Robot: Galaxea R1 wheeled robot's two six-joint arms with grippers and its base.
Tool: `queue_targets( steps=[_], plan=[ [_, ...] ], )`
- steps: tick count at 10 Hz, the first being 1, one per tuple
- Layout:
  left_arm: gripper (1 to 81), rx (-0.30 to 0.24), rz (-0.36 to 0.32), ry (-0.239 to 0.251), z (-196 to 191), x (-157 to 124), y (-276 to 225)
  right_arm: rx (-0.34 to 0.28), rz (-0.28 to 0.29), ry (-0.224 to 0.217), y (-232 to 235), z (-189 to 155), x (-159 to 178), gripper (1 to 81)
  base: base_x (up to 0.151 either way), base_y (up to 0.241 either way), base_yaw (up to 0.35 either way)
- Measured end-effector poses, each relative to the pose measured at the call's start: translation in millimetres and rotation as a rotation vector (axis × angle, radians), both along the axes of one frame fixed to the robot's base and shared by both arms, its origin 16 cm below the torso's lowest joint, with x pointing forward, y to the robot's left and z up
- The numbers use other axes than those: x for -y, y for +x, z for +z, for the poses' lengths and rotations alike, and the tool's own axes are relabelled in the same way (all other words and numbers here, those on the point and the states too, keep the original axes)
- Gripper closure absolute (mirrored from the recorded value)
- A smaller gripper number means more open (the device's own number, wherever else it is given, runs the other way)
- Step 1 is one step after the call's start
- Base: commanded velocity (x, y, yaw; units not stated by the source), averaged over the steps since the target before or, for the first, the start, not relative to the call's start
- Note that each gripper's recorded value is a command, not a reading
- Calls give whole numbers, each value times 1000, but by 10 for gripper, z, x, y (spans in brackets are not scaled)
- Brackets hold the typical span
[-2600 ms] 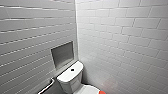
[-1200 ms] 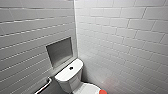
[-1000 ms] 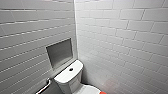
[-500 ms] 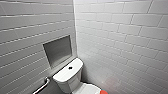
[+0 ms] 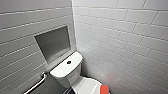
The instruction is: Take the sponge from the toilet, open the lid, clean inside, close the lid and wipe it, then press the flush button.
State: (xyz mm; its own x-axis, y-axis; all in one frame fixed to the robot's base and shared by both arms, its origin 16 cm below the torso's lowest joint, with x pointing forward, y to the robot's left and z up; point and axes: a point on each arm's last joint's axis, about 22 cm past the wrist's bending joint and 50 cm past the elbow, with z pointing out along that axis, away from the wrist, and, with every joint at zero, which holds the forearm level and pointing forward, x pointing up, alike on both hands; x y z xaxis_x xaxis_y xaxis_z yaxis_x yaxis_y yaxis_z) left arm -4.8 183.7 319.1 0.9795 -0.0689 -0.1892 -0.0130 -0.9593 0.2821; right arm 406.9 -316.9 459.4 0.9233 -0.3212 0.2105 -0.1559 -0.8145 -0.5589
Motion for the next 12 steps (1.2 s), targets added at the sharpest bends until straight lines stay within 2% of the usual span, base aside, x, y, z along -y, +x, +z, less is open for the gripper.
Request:
queue_targets(
  steps=[2,5,8,10,12],
  plan=[
    [10,5,0,-1,-115,1,84,31,2,23,267,35,-72,10,0,0,0],
    [10,36,1,-1,-371,3,299,123,15,42,868,117,-179,10,0,0,0],
    [10,75,3,-1,-644,7,554,159,48,86,1127,27,-558,10,0,0,0],
    [10,94,35,7,-773,-5,616,173,78,79,1311,-107,-673,10,0,0,0],
    [10,102,88,18,-869,-7,552,190,137,109,1510,-186,-1074,10,0,0,0]
  ],
)
